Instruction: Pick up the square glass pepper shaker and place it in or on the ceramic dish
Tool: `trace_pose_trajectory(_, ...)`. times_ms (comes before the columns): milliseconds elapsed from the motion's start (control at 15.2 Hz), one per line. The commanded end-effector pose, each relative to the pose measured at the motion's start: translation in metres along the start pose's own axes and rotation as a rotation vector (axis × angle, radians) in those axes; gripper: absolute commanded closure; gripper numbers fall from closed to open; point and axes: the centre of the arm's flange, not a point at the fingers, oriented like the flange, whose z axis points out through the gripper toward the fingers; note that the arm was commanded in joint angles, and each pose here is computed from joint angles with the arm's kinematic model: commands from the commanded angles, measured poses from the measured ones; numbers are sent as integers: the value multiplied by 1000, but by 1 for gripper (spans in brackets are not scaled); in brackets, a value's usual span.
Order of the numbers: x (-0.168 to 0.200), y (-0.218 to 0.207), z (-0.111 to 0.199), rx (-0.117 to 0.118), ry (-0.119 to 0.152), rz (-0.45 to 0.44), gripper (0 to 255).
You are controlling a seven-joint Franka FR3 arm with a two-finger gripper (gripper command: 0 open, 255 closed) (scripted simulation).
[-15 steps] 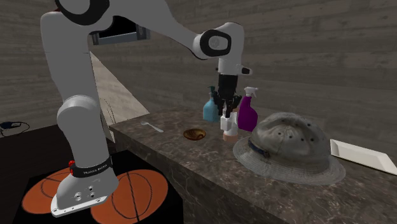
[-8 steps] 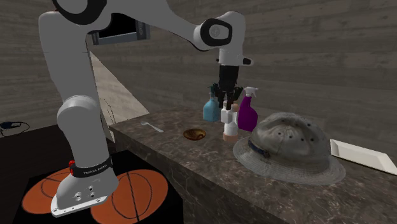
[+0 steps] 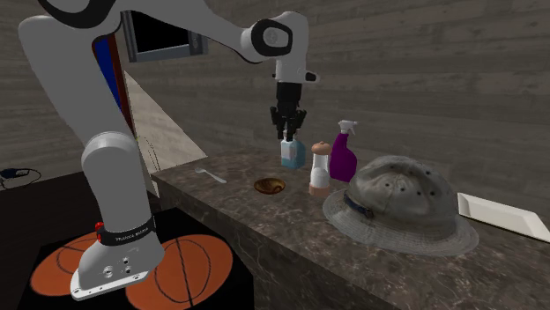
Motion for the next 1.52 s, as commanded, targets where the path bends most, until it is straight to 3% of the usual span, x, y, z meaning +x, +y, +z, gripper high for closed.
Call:
trace_pose_trajectory(0,-9,-24,-7,-1,0,1,255)
trace_pose_trajectory(198,-24,-68,-16,-1,0,1,255)
trace_pose_trajectory(1452,-15,-68,84,-1,0,1,255)
